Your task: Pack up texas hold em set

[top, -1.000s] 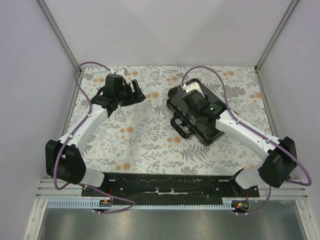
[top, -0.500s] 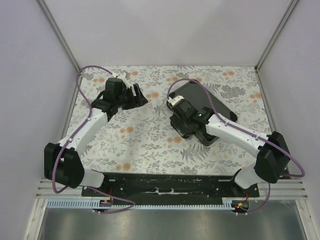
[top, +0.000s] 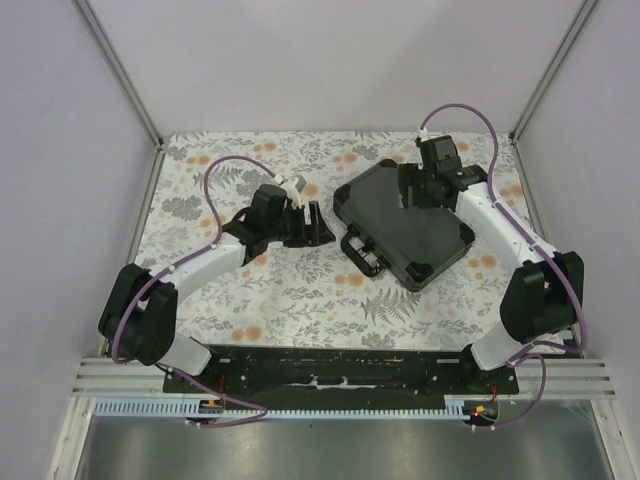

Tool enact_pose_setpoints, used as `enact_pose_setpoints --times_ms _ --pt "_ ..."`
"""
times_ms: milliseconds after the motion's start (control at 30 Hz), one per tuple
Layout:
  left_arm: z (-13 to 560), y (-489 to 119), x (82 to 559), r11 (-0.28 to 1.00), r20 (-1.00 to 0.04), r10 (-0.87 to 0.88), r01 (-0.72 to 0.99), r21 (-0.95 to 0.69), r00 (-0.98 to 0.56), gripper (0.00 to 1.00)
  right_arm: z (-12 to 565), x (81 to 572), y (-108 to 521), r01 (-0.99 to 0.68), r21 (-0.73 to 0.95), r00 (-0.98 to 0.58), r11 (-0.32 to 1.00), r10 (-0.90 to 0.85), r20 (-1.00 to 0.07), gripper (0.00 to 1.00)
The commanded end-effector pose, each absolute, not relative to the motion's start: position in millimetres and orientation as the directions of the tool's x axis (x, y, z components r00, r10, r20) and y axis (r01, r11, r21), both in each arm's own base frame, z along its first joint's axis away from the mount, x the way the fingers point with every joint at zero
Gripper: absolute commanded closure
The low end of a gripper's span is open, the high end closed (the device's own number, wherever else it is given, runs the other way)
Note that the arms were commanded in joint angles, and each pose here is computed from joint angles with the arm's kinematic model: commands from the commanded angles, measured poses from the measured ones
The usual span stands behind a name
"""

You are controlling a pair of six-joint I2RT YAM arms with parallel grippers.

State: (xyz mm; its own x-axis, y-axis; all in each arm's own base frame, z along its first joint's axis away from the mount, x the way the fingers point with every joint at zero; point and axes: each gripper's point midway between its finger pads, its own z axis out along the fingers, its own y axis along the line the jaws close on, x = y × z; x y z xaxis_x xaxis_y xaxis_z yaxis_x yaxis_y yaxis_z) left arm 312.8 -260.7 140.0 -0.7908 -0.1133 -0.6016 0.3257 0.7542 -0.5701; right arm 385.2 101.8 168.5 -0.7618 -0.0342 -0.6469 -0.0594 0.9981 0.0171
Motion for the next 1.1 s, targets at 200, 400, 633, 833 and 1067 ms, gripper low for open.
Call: enact_pose_setpoints --times_ms 200,400,633,833,1067 --pt "109.4 -306.6 311.6 0.651 -0.549 -0.187 0.315 -0.69 -0.815 0.16 153.2 375.0 95.3 -0.06 -0.012 -0.814 0.998 -0.056 -0.578 0.02" --pt "98.0 -325.4 313.3 0.608 -0.522 -0.201 0.312 -0.73 -0.829 0.15 122.7 358.8 91.9 -0.02 -0.01 -0.86 1.0 -0.022 -0.509 0.02" --pt "83.0 -348.6 310.7 0.558 -0.449 -0.235 0.259 -0.789 -0.862 0.14 90.5 327.8 82.9 0.039 -0.103 -0.927 0.994 -0.003 -0.376 0.05" --pt "75.6 -363.0 310.2 0.544 -0.414 -0.259 0.222 -0.809 -0.872 0.18 74.9 312.1 73.9 0.034 -0.183 -0.945 0.982 -0.028 -0.325 0.05" --pt "84.1 -378.3 318.3 0.466 -0.383 -0.305 0.213 -0.858 -0.872 0.25 62.6 303.6 77.7 0.029 -0.156 -0.954 0.987 -0.019 -0.298 0.07"
